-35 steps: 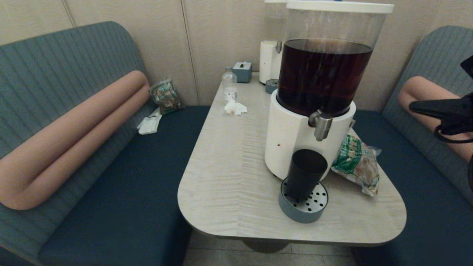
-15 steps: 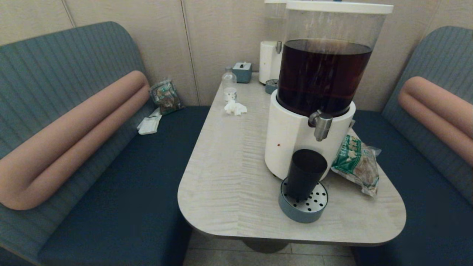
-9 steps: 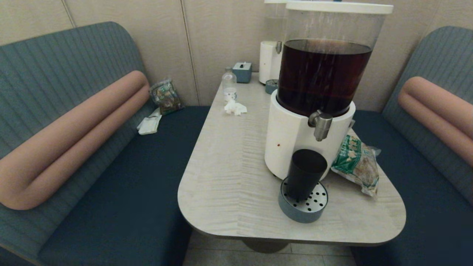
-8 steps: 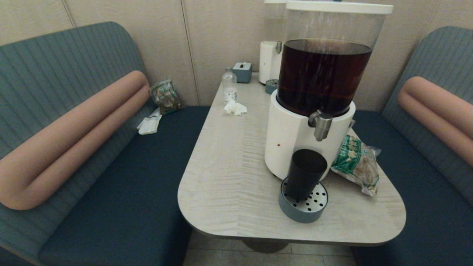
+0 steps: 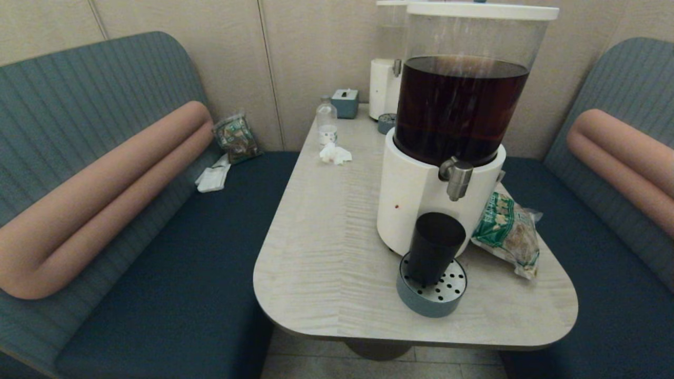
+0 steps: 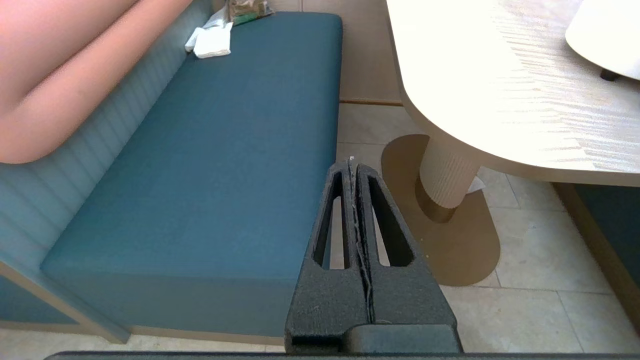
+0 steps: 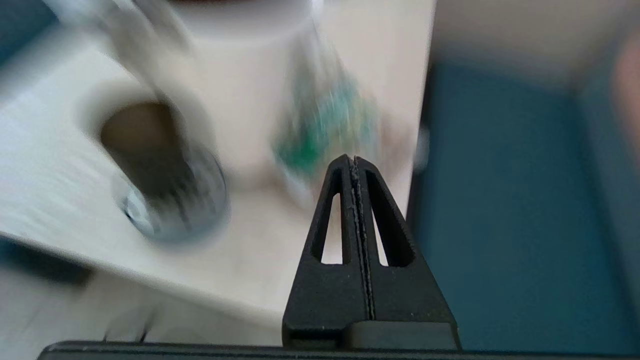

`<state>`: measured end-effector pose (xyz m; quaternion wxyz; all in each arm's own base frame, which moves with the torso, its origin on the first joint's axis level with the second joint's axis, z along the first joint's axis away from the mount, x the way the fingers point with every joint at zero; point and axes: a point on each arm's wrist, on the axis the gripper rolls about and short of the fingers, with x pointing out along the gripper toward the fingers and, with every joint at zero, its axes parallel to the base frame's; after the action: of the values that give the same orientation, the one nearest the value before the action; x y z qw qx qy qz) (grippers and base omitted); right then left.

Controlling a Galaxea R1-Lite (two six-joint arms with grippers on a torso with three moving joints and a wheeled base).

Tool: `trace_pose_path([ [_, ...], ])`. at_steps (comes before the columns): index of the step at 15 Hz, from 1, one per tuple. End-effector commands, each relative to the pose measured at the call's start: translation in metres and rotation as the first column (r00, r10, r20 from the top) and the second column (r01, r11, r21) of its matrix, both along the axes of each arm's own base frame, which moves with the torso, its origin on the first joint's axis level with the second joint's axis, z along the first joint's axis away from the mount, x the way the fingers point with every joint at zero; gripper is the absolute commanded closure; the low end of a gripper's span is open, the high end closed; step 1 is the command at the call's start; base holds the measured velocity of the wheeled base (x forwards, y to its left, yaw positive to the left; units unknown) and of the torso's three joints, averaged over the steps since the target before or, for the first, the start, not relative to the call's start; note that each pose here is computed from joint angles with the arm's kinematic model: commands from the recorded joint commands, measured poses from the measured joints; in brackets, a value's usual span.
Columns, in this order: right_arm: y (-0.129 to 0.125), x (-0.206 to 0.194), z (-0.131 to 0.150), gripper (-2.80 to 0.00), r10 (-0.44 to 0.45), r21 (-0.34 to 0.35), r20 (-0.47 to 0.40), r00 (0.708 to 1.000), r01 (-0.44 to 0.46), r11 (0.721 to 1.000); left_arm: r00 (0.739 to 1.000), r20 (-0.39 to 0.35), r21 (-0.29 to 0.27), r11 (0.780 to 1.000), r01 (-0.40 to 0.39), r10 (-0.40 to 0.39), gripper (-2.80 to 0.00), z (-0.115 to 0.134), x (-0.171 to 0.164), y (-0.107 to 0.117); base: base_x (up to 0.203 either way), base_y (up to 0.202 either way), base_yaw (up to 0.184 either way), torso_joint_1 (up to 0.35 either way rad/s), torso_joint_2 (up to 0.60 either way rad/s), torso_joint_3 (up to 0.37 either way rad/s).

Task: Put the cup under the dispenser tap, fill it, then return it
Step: Turn on the faucet

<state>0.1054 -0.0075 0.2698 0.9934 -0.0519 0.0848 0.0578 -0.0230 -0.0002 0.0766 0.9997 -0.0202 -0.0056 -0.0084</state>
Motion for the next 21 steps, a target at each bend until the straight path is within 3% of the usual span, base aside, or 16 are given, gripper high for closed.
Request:
trace_pose_path([
  [1, 0.007, 0.06, -0.022, 0.0, -0.129, -0.091, -0.198, 0.972, 0.112, 0.989, 1.0, -0.001, -0.001, 1.0, 0.0, 0.0, 0.0, 0.0, 0.0, 0.0, 0.0, 0.0, 0.0, 0.0, 0.0, 0.0],
  [3, 0.011, 0.078, -0.018, 0.0, -0.179, -0.3, -0.125, 0.976, 0.134, 0.944, 1.0, -0.002, -0.001, 1.0, 0.0, 0.0, 0.0, 0.0, 0.0, 0.0, 0.0, 0.0, 0.0, 0.0, 0.0, 0.0],
  [4, 0.014, 0.08, -0.012, 0.0, -0.174, -0.354, -0.067, 0.983, 0.14, 0.925, 1.0, -0.001, -0.001, 1.0, 0.0, 0.0, 0.0, 0.0, 0.0, 0.0, 0.0, 0.0, 0.0, 0.0, 0.0, 0.0],
  [7, 0.035, 0.085, 0.007, 0.0, -0.087, -0.371, 0.032, 0.996, 0.093, 0.924, 1.0, -0.001, -0.001, 1.0, 0.0, 0.0, 0.0, 0.0, 0.0, 0.0, 0.0, 0.0, 0.0, 0.0, 0.0, 0.0],
  [9, 0.043, 0.094, 0.014, 0.0, -0.023, -0.356, 0.042, 0.999, 0.036, 0.934, 1.0, -0.002, -0.001, 1.0, 0.0, 0.0, 0.0, 0.0, 0.0, 0.0, 0.0, 0.0, 0.0, 0.0, 0.0, 0.0],
  [11, 0.05, 0.101, 0.013, 0.0, 0.05, -0.289, 0.027, 0.998, -0.04, 0.957, 1.0, -0.002, -0.001, 1.0, 0.0, 0.0, 0.0, 0.0, 0.0, 0.0, 0.0, 0.0, 0.0, 0.0, 0.0, 0.0],
  [12, 0.055, 0.104, 0.012, 0.0, 0.085, -0.198, 0.011, 0.996, -0.081, 0.977, 1.0, -0.002, -0.001, 1.0, 0.0, 0.0, 0.0, 0.0, 0.0, 0.0, 0.0, 0.0, 0.0, 0.0, 0.0, 0.0],
  [14, 0.062, 0.105, 0.008, 0.0, 0.123, -0.108, -0.051, 0.991, -0.128, 0.986, 1.0, -0.001, -0.001, 1.0, 0.0, 0.0, 0.0, 0.0, 0.0, 0.0, 0.0, 0.0, 0.0, 0.0, 0.0, 0.0],
  [18, 0.066, 0.103, 0.026, 0.0, 0.222, 0.121, -0.133, 0.966, -0.206, 0.971, 1.0, -0.002, -0.001, 1.0, 0.0, 0.0, 0.0, 0.0, 0.0, 0.0, 0.0, 0.0, 0.0, 0.0, 0.0, 0.0],
  [21, 0.071, 0.111, 0.03, 0.0, 0.286, 0.192, -0.15, 0.946, -0.256, 0.947, 1.0, -0.002, -0.001, 1.0, 0.0, 0.0, 0.0, 0.0, 0.0, 0.0, 0.0, 0.0, 0.0, 0.0, 0.0, 0.0],
])
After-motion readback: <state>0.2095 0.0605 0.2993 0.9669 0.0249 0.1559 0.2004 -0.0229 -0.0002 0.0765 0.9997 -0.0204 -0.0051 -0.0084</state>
